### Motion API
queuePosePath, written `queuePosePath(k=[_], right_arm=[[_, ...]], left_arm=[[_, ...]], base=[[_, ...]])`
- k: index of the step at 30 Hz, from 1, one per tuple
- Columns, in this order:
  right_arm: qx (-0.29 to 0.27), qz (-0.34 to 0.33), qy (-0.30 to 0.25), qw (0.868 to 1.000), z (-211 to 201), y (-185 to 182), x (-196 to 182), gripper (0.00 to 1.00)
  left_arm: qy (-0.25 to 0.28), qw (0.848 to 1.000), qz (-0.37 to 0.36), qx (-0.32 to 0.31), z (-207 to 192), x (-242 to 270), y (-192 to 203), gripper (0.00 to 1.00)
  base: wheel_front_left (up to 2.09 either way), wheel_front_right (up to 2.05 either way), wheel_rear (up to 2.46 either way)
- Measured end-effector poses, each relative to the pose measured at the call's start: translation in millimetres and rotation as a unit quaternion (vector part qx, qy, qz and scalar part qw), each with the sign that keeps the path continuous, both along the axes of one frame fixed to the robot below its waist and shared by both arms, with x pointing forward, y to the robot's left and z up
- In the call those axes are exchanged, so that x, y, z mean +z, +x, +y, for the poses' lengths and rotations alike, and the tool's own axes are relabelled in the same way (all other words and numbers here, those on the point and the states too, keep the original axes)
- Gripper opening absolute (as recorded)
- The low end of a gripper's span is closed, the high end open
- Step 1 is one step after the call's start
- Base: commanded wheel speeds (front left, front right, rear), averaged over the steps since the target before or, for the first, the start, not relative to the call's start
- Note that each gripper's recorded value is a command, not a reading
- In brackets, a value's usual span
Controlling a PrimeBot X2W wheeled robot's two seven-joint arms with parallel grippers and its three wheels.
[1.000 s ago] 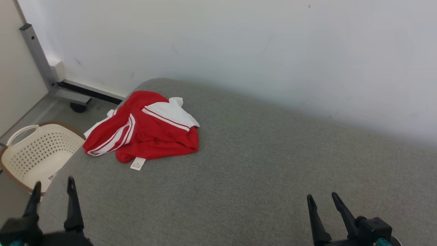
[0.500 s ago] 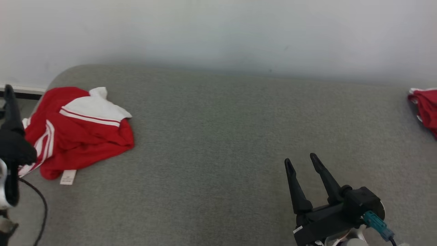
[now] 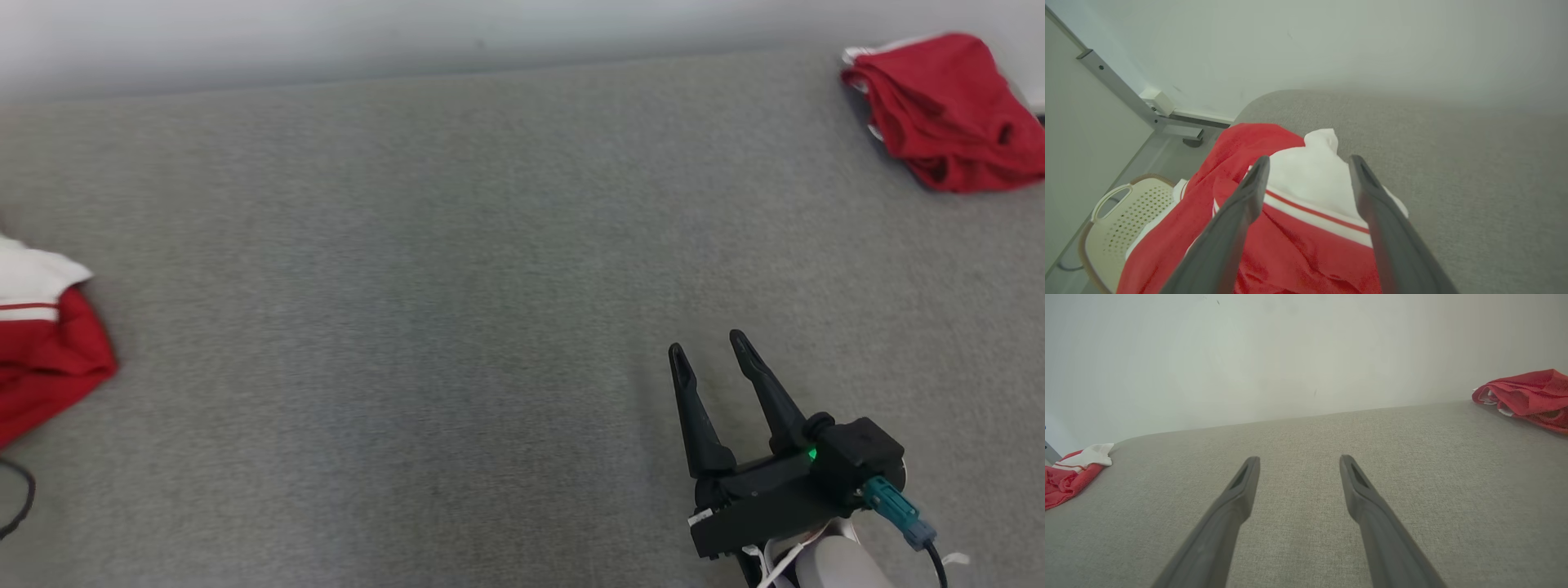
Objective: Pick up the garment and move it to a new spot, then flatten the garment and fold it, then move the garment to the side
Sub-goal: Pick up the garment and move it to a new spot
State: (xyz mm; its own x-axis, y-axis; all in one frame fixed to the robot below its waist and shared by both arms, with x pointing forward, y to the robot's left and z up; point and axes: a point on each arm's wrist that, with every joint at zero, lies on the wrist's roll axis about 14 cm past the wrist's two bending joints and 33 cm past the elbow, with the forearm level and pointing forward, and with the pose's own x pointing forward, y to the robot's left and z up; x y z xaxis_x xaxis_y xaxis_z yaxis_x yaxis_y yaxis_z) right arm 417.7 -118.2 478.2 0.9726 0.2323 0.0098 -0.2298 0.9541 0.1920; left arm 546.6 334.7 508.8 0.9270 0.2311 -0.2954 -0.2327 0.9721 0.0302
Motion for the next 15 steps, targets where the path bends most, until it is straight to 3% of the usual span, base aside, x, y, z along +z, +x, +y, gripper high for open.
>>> queuePosePath(k=[4, 9, 14, 15], right_arm=[[-0.023, 0.016, -0.007, 1.000, -16.6, -0.6, -12.4, 1.00], [-0.044, 0.036, -0.017, 0.998, -31.9, -4.2, -25.9, 1.00], [-0.044, 0.032, -0.023, 0.998, -32.8, -4.0, -23.2, 1.00], [-0.043, 0.032, -0.023, 0.998, -32.2, -3.9, -22.6, 1.00]], left_arm=[[-0.010, 0.995, 0.097, -0.004, -9.0, -59.1, 1.7, 1.00], [-0.064, 0.971, 0.231, 0.010, -21.5, -129.5, -19.8, 1.00], [-0.075, 0.965, 0.250, 0.030, -19.9, -130.8, -22.7, 1.00], [-0.068, 0.965, 0.250, 0.030, -18.6, -129.6, -23.4, 0.00]], base=[[0.00, 0.00, 0.00], [0.00, 0.00, 0.00], [0.00, 0.00, 0.00], [0.00, 0.00, 0.00]])
